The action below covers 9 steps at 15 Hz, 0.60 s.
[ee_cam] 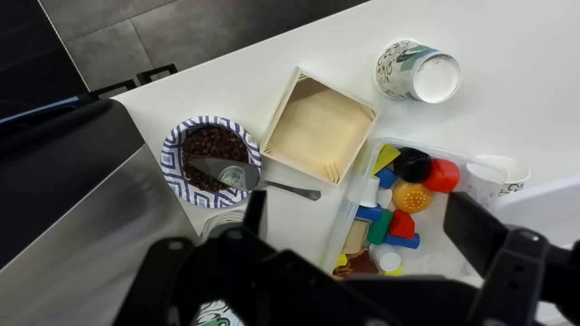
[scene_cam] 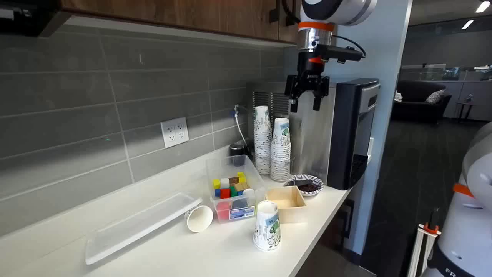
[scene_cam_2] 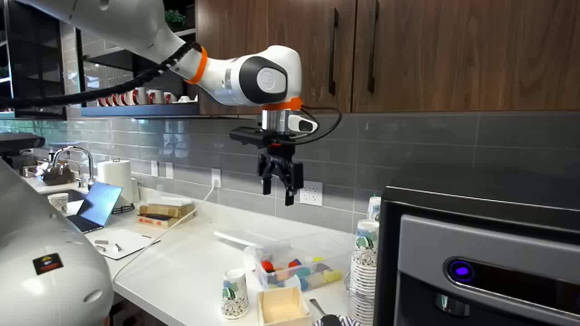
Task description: Open the left upper cabinet door then close it again.
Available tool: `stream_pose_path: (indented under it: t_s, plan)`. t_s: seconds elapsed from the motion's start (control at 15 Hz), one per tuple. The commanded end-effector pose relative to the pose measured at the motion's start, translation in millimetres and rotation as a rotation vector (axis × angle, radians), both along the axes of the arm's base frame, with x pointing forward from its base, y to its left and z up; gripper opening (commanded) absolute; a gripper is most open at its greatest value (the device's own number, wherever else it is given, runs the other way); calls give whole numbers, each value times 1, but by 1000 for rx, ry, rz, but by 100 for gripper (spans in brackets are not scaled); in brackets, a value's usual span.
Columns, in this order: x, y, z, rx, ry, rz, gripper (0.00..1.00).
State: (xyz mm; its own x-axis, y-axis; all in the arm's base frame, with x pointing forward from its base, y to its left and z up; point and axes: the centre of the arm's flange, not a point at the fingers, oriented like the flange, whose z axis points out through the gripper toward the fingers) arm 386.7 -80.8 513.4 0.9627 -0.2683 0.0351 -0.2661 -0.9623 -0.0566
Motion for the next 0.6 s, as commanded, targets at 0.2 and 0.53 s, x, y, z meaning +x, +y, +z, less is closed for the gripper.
stream_pose_path:
  t_s: [0.2,0.53]
  plan:
    - [0,0,1,0,-1,0,100]
    - [1,17,20,-86,-30,13,100]
